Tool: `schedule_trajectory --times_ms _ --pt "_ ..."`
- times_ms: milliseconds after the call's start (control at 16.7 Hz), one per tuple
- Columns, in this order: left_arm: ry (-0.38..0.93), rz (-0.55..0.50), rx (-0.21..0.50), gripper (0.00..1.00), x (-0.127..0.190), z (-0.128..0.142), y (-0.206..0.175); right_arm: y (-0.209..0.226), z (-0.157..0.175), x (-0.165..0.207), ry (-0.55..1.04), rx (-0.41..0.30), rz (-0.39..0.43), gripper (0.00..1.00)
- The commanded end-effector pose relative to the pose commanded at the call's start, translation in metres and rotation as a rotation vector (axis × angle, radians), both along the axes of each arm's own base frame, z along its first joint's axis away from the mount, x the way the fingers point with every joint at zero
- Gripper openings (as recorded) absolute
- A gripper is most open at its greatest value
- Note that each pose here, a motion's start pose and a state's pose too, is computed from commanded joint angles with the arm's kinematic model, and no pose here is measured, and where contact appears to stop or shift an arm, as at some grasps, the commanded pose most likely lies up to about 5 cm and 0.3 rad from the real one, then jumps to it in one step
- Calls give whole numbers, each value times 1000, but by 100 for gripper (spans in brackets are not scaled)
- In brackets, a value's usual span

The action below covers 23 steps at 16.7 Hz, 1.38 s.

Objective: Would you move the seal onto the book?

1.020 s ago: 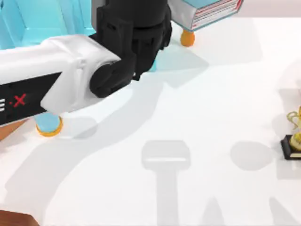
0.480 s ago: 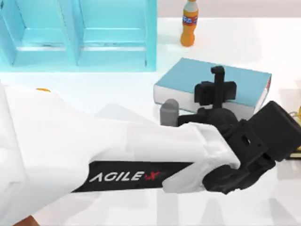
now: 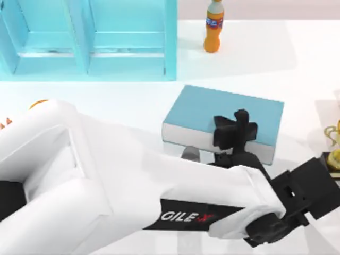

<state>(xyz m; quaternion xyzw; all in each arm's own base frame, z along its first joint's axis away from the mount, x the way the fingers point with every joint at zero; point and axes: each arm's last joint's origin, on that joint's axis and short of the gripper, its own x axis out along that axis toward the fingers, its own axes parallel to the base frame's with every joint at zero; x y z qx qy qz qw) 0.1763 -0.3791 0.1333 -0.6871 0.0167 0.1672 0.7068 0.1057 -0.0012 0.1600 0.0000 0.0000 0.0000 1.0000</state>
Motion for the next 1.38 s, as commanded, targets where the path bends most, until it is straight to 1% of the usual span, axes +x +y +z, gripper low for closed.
schedule_trajectory --times_ms 300,720,900,1200,1380 --pt "6 2 3 0 1 -1 2 0 0 0 0 0 0 100" --pt "0 0 0 0 -5 1 -1 0 0 0 0 0 0 100" --pt "4 2 4 0 -4 -6 0 0 0 0 0 0 0 100" --pt "5 2 5 0 -3 -31 1 0 0 0 0 0 0 100" --pt "5 2 5 0 -3 -31 1 0 0 0 0 0 0 100"
